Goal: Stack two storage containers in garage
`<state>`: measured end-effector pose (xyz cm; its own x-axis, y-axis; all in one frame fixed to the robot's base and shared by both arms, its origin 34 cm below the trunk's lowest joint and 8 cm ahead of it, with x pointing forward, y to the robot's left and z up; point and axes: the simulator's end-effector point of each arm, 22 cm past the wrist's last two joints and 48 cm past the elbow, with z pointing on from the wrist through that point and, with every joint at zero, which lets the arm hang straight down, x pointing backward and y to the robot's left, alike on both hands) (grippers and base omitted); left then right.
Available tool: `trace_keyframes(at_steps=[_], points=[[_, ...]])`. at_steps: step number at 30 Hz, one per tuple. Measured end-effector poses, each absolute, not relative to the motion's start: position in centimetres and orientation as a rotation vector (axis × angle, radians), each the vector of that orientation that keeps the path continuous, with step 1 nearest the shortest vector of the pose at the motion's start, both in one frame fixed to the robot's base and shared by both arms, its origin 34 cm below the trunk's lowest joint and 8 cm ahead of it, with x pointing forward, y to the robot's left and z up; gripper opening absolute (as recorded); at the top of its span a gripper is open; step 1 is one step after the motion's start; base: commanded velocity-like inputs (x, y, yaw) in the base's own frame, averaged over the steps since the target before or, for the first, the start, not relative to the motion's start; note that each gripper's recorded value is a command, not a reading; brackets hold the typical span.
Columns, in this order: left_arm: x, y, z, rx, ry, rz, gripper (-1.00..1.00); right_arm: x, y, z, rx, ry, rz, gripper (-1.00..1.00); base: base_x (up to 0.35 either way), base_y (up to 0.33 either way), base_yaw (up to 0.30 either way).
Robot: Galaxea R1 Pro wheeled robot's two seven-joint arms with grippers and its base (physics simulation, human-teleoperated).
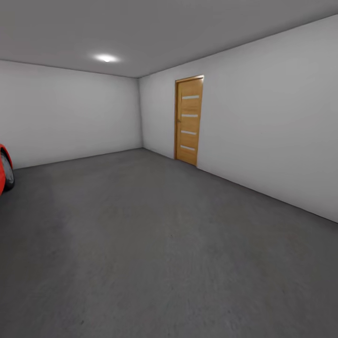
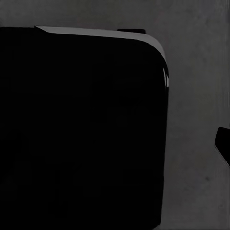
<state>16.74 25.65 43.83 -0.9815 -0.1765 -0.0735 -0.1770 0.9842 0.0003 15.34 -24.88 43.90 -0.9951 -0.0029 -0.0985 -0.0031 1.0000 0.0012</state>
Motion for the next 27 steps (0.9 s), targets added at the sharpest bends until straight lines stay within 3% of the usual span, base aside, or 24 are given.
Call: trace_keyframes(at_steps=[27], points=[[16.72,26.08,43.84,-0.274,3.056,0.019,1.00,15.24,-25.47,43.89,-0.030,3.047,-0.008,1.00,0.323,0.000,0.000]])
